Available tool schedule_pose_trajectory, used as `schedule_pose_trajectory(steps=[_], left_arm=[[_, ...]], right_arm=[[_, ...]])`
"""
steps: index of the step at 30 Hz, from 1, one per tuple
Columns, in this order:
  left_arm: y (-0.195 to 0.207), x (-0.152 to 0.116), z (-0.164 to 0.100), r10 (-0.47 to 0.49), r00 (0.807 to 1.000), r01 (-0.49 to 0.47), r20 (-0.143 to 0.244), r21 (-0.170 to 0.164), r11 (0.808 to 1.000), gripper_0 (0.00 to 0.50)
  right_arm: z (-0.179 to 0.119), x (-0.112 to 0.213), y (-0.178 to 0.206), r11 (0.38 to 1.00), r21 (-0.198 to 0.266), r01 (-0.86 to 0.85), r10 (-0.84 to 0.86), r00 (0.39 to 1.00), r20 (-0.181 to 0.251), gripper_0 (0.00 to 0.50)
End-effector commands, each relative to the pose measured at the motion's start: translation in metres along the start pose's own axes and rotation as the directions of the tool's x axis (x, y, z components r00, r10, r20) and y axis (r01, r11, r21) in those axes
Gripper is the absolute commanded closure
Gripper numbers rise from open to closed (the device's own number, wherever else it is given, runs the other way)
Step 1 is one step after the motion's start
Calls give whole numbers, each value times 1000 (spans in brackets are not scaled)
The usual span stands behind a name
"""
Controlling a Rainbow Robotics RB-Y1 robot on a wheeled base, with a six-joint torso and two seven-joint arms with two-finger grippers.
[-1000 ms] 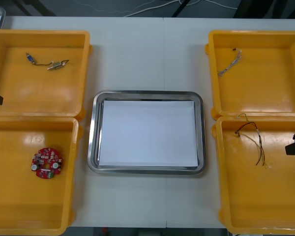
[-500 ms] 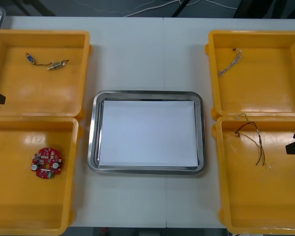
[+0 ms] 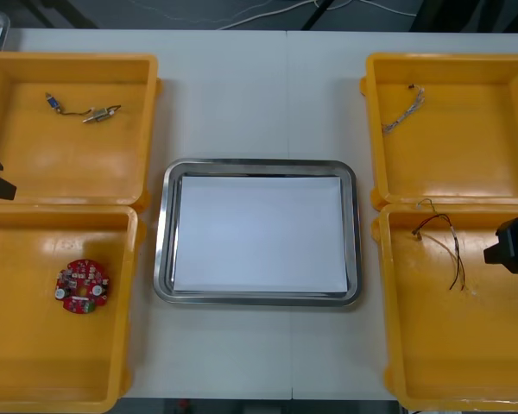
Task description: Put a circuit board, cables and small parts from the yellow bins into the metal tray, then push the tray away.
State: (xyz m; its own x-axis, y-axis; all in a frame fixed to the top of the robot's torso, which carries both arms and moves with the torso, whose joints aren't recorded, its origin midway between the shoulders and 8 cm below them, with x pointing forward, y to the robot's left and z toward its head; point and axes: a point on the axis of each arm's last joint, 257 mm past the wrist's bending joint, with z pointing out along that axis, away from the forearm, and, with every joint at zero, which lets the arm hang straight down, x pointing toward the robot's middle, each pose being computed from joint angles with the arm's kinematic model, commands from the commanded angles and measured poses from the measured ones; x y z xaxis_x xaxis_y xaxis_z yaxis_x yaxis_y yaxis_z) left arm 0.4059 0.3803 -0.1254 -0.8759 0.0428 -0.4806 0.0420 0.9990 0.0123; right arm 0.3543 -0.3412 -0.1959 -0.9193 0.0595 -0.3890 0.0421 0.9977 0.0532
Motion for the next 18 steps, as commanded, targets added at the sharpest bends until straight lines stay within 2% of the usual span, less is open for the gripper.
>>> schedule_pose_trajectory(steps=[1,5,12,16,18], left_arm=[[19,27,-11,-68,998,67,-6,-65,996,0],[19,44,-4,-57,998,55,-20,-69,996,0],[8,69,21,-51,999,51,8,-30,998,0],[2,77,33,-25,999,25,23,-26,999,0],[-4,81,38,-17,1000,17,22,-7,1000,0]], right_arm=[[10,-6,2,998,32,49,-49,999,20,0],[22,-6,4,998,35,54,-55,998,24,0],[46,-4,4,998,28,54,-55,998,22,0],[55,-1,2,999,18,43,-44,999,15,0],[59,0,0,999,15,41,-42,999,15,0]])
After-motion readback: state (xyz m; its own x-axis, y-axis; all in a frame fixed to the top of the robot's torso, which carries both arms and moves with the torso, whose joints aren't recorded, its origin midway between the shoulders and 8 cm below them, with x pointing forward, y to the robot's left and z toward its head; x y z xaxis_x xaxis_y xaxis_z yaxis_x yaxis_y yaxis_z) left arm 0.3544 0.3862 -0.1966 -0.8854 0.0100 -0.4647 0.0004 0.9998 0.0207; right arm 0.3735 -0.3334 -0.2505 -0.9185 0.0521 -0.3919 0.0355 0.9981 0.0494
